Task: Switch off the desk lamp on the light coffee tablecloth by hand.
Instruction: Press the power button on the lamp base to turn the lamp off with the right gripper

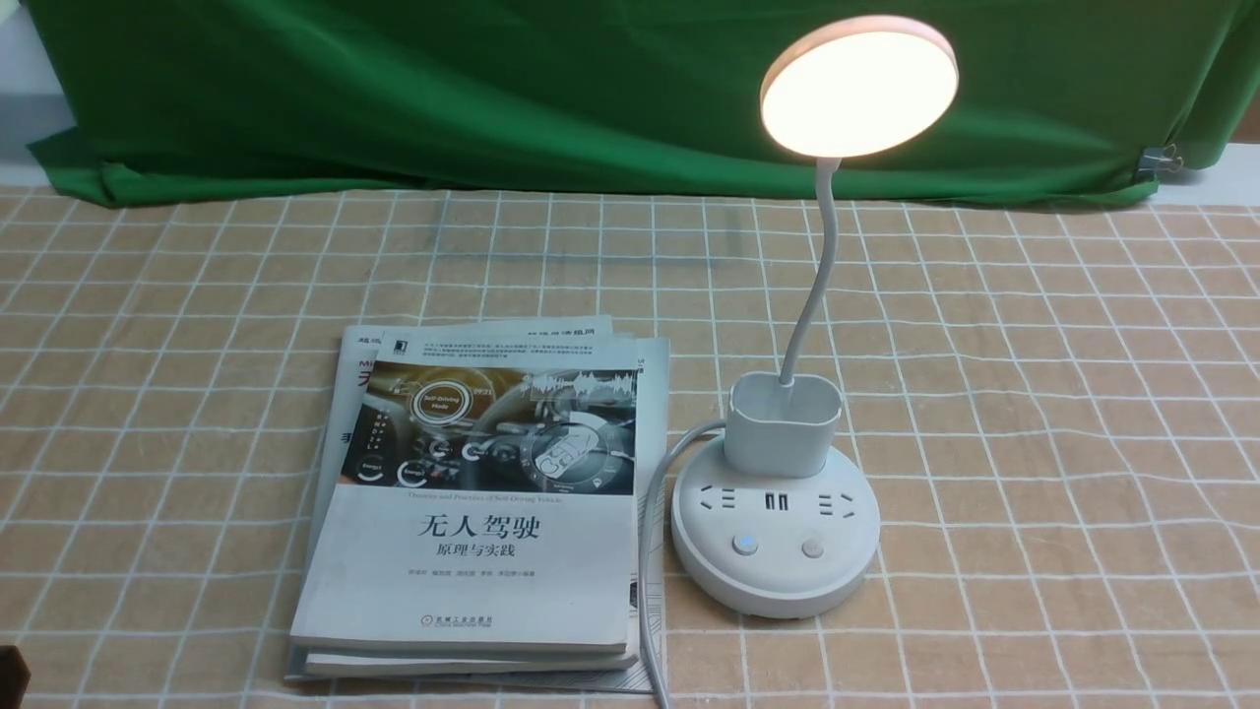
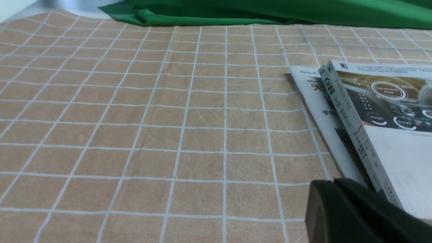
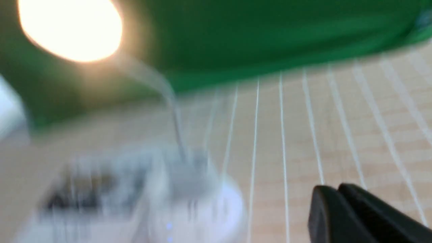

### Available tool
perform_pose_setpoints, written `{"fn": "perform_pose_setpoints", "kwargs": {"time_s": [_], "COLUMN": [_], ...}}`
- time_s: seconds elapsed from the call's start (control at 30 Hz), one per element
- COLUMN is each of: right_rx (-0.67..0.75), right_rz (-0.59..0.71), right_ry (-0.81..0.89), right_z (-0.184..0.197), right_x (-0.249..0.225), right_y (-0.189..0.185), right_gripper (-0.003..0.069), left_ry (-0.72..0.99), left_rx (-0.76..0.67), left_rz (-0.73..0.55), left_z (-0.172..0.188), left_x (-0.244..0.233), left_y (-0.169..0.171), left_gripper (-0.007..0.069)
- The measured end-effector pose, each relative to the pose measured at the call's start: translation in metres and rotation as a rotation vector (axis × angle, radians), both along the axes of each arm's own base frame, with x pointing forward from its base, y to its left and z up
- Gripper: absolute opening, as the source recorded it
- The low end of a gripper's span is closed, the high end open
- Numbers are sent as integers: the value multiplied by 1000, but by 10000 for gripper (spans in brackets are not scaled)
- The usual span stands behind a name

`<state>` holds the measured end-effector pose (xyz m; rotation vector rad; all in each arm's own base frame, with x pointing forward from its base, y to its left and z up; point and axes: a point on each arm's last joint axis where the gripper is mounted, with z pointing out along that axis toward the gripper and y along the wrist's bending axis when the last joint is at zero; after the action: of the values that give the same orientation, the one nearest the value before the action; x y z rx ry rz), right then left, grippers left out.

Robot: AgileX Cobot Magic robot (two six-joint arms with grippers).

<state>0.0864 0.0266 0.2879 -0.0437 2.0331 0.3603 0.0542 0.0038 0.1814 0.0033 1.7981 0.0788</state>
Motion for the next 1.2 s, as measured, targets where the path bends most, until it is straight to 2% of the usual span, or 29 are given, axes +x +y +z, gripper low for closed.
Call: {"fn": "perform_pose_setpoints", "kwargs": {"time_s": [0.1, 0.2, 0.4, 0.57, 0.87, 1.2], "right_rx": [-118, -189, -269, -310, -402, -455], "right_rz": [87, 136, 192, 274, 473, 492], "right_ry": [259, 436, 670, 704, 718, 758], "right_z": [2, -7, -32, -40, -56, -82], "right_x": [26, 49, 101, 129, 164, 197], "right_y": [11, 19, 34, 61, 140, 165], "right_gripper": [41, 43, 45, 45, 45, 45], "left_ry": [0, 0, 0, 0, 0, 0], "left_rx": [0, 0, 0, 0, 0, -1], "left_rz": [0, 0, 0, 0, 0, 0], "left_z": [0, 0, 0, 0, 0, 0], "left_x": [0, 0, 0, 0, 0, 0], "left_y": [0, 0, 0, 0, 0, 0], "left_gripper": [4, 4, 4, 4, 4, 4]}}
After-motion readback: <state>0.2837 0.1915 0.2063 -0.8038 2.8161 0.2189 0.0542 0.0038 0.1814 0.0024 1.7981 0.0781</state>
